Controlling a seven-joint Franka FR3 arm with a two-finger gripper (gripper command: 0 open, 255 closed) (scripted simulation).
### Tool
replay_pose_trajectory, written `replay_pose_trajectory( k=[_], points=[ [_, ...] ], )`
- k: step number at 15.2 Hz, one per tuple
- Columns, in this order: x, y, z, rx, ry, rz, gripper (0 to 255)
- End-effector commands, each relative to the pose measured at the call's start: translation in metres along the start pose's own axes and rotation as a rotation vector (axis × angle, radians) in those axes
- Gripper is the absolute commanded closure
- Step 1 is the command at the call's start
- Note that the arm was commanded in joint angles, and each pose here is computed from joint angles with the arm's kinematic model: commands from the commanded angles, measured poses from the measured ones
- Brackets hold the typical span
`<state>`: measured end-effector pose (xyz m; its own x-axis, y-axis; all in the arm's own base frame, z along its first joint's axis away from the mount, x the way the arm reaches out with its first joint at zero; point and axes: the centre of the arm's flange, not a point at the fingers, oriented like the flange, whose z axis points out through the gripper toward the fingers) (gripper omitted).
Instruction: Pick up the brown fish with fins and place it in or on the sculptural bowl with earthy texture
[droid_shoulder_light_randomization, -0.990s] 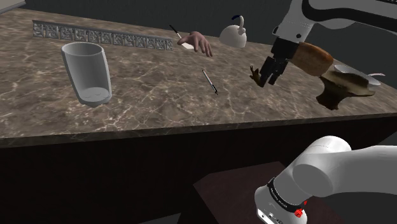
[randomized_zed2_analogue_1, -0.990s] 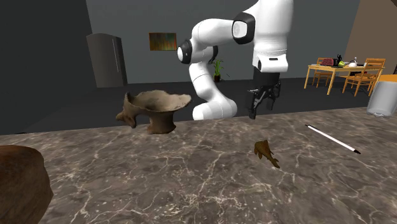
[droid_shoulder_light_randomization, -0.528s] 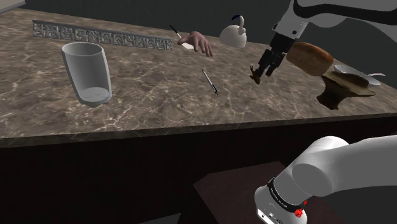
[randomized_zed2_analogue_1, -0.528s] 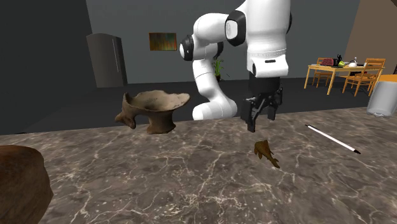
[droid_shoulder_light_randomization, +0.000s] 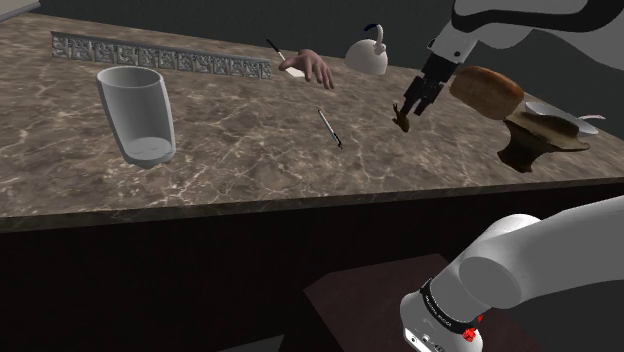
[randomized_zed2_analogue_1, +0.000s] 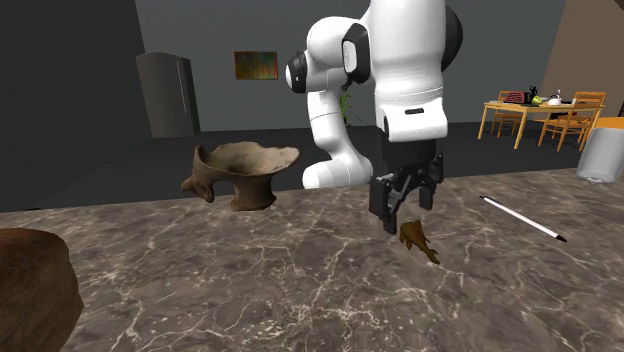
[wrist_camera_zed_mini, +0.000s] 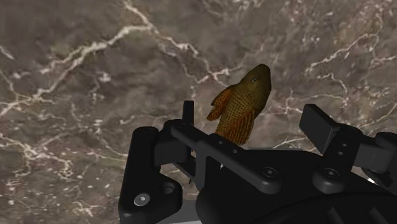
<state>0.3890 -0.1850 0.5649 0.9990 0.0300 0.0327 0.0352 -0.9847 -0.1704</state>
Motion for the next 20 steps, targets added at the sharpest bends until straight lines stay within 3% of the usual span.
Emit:
replay_pose_trajectory(
  k=[1, 4, 12, 13, 20],
  points=[
    [0.001, 0.0, 0.01, 0.0, 0.001, 0.0, 0],
    [0.001, 0.0, 0.029, 0.0, 0.001, 0.0, 0],
    [0.001, 0.0, 0.028, 0.0, 0.001, 0.0, 0],
    [0.001, 0.0, 0.028, 0.0, 0.001, 0.0, 255],
    [0.002, 0.0, 0.028, 0.0, 0.001, 0.0, 255]
  ],
)
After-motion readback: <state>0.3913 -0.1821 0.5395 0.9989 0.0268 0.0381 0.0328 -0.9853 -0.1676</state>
